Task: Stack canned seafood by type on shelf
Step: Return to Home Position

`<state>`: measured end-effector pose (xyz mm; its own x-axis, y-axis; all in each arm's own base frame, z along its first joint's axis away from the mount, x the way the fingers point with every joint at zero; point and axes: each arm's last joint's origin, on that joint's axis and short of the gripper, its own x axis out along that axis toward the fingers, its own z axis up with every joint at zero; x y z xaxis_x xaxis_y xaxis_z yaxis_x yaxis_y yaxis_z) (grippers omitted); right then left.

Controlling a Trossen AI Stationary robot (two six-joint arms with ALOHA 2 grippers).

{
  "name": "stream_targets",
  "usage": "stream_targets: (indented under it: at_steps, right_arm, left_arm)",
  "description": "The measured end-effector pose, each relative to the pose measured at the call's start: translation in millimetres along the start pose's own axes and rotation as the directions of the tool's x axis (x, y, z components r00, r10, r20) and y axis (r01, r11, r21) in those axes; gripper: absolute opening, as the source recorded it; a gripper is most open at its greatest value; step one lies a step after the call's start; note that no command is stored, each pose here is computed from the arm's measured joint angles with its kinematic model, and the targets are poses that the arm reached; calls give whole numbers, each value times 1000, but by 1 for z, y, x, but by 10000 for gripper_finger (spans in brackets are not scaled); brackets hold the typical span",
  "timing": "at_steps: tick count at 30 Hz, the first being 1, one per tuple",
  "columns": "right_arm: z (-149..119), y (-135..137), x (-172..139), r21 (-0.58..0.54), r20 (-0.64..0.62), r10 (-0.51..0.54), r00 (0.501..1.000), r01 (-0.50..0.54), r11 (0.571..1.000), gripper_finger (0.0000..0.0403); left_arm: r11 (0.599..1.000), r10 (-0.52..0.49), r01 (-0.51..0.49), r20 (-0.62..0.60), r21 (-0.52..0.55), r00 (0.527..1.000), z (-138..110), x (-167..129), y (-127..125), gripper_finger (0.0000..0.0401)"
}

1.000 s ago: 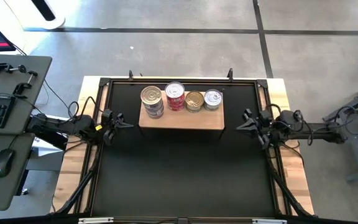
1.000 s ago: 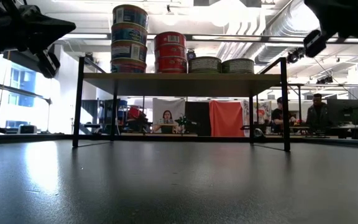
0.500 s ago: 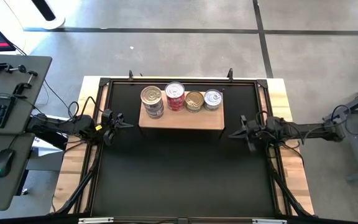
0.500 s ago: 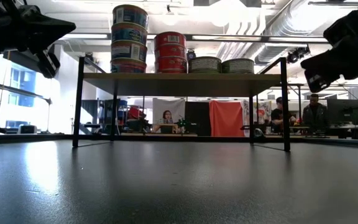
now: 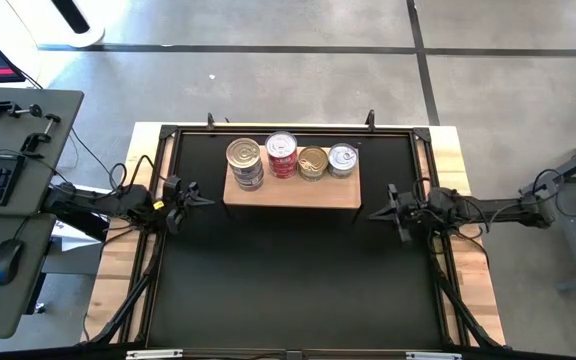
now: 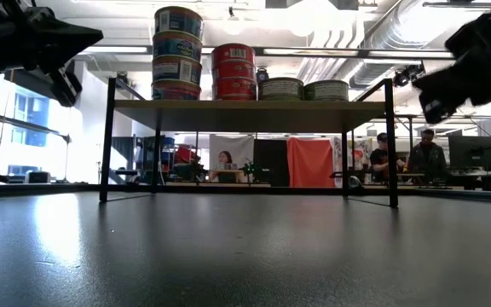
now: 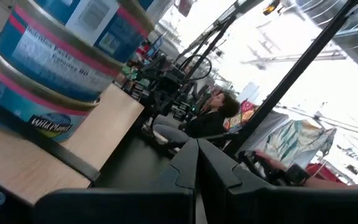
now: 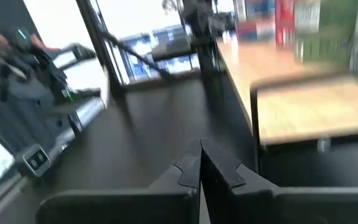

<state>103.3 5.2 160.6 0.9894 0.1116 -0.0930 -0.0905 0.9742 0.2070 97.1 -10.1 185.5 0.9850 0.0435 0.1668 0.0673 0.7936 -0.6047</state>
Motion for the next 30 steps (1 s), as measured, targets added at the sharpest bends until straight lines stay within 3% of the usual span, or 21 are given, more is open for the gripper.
stream_targets:
  at_steps: [8, 30]
  right_arm:
    - [15, 5, -9, -20, 185, 45, 982, -42, 999, 0]
    - [6, 5, -6, -12, 84, 45, 995, -44, 999, 0]
  left_arm:
    - [998, 65, -62, -106, 29, 992, -11, -3, 9, 0]
    - [999, 31, -28, -137, 24, 990, -13, -4, 7, 0]
